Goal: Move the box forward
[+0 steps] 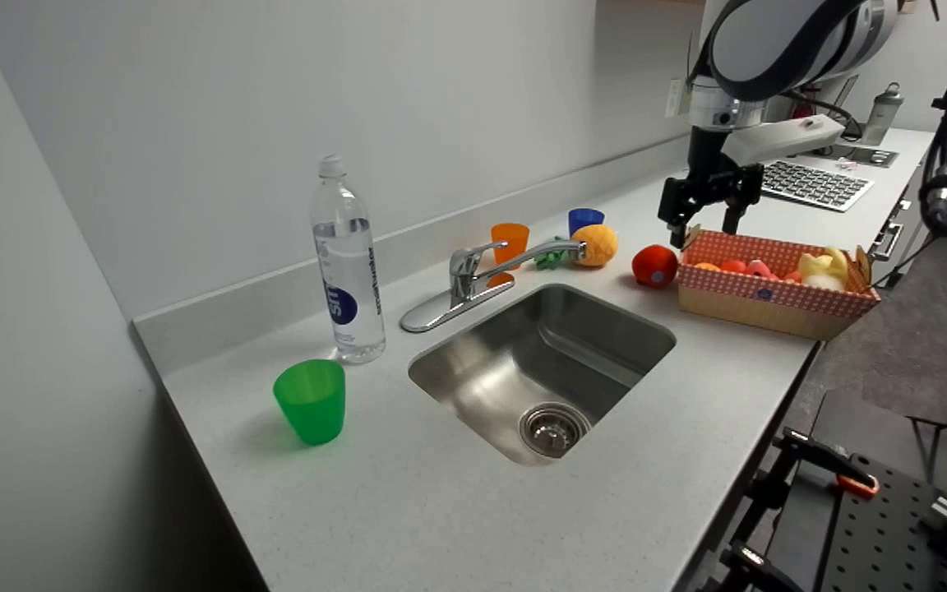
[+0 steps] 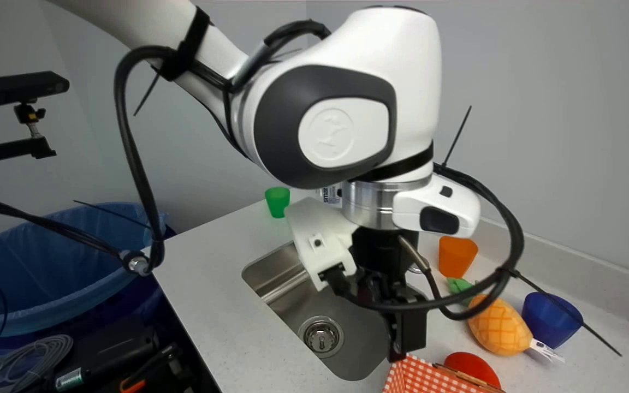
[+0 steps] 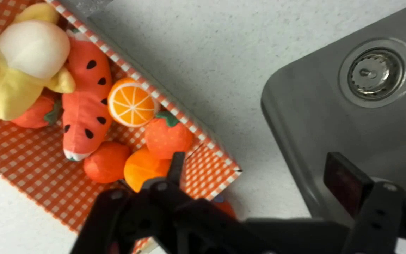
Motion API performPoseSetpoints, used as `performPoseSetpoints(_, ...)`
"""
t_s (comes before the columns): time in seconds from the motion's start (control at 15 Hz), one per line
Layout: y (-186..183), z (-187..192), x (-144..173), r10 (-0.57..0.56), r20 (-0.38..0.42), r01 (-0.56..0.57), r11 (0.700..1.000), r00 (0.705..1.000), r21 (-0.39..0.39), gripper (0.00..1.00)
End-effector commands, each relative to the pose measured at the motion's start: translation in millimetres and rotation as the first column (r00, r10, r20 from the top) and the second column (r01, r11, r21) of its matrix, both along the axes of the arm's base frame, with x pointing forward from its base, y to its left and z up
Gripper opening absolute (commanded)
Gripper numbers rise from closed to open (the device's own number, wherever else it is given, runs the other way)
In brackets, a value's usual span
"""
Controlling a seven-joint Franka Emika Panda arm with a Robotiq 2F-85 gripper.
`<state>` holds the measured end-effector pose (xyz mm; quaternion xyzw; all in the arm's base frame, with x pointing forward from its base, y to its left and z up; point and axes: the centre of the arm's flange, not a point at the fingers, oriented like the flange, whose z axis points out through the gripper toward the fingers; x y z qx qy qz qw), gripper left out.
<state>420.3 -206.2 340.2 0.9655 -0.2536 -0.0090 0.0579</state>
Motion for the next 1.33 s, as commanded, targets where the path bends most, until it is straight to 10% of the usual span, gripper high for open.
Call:
performPoseSetpoints(0.0, -36.0, -22.5, 17.1, 0.081, -0.069, -0.084, 0.996, 0.994, -0.031, 1.00)
performPoseSetpoints(0.73, -61.1, -78.5, 4.8, 0.133, -0.164, -0.147, 0.986, 0.977, -0.078, 0.99)
performPoseSetpoints(1.27, -65.9, -71.2, 17.4, 0.086, -0.131, -0.097, 0.992, 0.988, -0.081, 0.30)
